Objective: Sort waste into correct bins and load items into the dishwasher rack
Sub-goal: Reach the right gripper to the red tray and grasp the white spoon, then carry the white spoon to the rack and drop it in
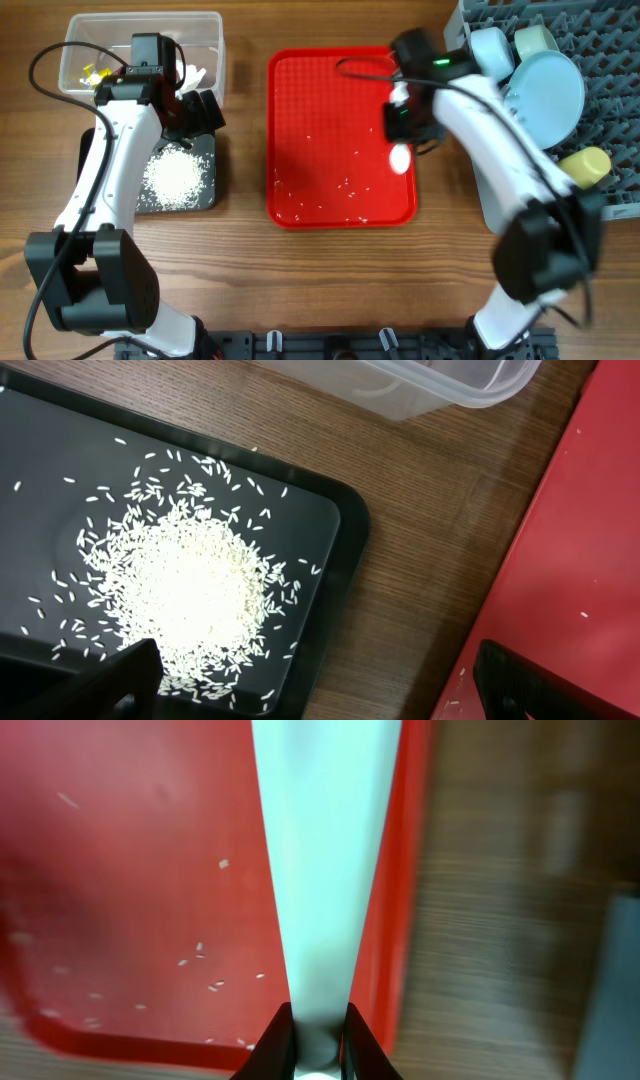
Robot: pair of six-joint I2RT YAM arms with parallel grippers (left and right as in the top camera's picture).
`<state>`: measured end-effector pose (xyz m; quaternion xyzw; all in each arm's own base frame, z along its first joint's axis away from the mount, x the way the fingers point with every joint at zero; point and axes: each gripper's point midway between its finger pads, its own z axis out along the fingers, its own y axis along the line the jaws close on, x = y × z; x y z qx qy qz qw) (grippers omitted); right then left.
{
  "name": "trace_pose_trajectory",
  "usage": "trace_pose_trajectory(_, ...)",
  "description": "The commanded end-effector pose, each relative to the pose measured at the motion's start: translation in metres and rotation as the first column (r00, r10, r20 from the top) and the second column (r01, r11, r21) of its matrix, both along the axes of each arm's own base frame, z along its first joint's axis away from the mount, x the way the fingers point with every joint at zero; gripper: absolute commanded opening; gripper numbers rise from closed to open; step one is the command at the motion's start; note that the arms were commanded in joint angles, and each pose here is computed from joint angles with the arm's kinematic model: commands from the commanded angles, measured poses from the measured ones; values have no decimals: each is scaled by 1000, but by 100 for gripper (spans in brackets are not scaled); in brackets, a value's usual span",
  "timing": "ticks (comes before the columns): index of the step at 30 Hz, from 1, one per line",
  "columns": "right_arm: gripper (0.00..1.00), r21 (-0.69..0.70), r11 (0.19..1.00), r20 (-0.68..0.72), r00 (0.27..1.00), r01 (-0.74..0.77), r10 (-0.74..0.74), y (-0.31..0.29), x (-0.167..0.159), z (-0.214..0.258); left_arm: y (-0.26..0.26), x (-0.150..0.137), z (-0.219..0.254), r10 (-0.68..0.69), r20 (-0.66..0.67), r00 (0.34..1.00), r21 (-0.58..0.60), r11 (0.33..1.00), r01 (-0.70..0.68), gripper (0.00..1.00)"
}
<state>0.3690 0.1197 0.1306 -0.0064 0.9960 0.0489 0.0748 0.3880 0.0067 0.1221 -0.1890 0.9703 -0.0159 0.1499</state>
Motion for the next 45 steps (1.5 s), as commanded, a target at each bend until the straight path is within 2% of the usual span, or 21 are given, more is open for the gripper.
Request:
trace_pose_trajectory(1, 4, 45, 990, 167, 976, 134, -139, -57, 4, 70, -1, 0, -4, 15, -10, 1000, -13, 1000, -15, 100)
trace_pose_trajectory(4, 4, 69, 955, 233, 926, 288, -297, -111, -4, 100, -1, 0, -4, 15, -10, 1000, -12, 1000, -15, 100)
trace_pose_trajectory(6, 4, 91, 895, 264, 856, 437, -444, -161, -15, 115, -1, 0, -4, 15, -10, 1000, -12, 1000, -15, 100)
trace_pose_trajectory(10, 4, 121, 729, 250, 690, 674, -679, -240, -41, 120, -1, 0, -4, 15, -10, 1000, -13, 1000, -15, 100)
trace_pose_trajectory(13, 4, 126, 573, 213, 542, 810, -813, -287, -68, 112, -1, 0, -4, 15, -10, 1000, -13, 1000, -15, 100)
trace_pose_trajectory(17, 4, 124, 365, 161, 345, 922, -925, -331, -106, 99, -1, 0, -4, 15, -10, 1000, -13, 1000, -15, 100)
trace_pose_trajectory(18, 4, 123, 342, 156, 323, 931, -934, -337, -111, 97, -1, 0, -4, 15, -10, 1000, -13, 1000, -15, 100)
trace_pose_trajectory(19, 4, 122, 281, 140, 263, 952, -954, -345, -121, 93, -1, 0, -4, 15, -10, 1000, -13, 1000, -15, 100)
trace_pose_trajectory(21, 4, 122, 206, 113, 193, 971, -975, -352, -132, 83, -1, 0, -4, 15, -10, 1000, -12, 1000, -15, 100)
trace_pose_trajectory(27, 4, 158, 136, 102, 121, 978, -987, -361, -124, 38, -1, 0, -4, 15, -10, 1000, -12, 1000, -15, 100)
trace_pose_trajectory(32, 4, 247, 162, 102, 141, 955, -985, -361, -105, 11, -1, 0, -4, 15, -10, 1000, -13, 1000, -15, 100)
trace_pose_trajectory(37, 5, 245, 144, 86, 127, 959, -988, -361, -104, -2, -1, 0, -4, 15, -10, 1000, -13, 1000, -15, 100)
trace_pose_trajectory(38, 10, 244, 144, 86, 127, 959, -988, -361, -105, -3, -1, 0, -4, 15, -10, 1000, -13, 1000, -15, 100)
trace_pose_trajectory(40, 31, 242, 144, 88, 126, 959, -988, -362, -105, -3, -1, 0, -4, 15, -10, 1000, -13, 1000, -15, 100)
trace_pose_trajectory(43, 58, 244, 145, 90, 126, 959, -988, -362, -104, -2, -1, 0, -4, 15, -10, 1000, -13, 1000, -15, 100)
trace_pose_trajectory(45, 59, 244, 146, 91, 127, 959, -988, -362, -104, -2, -1, 0, -4, 15, -10, 1000, -13, 1000, -15, 100)
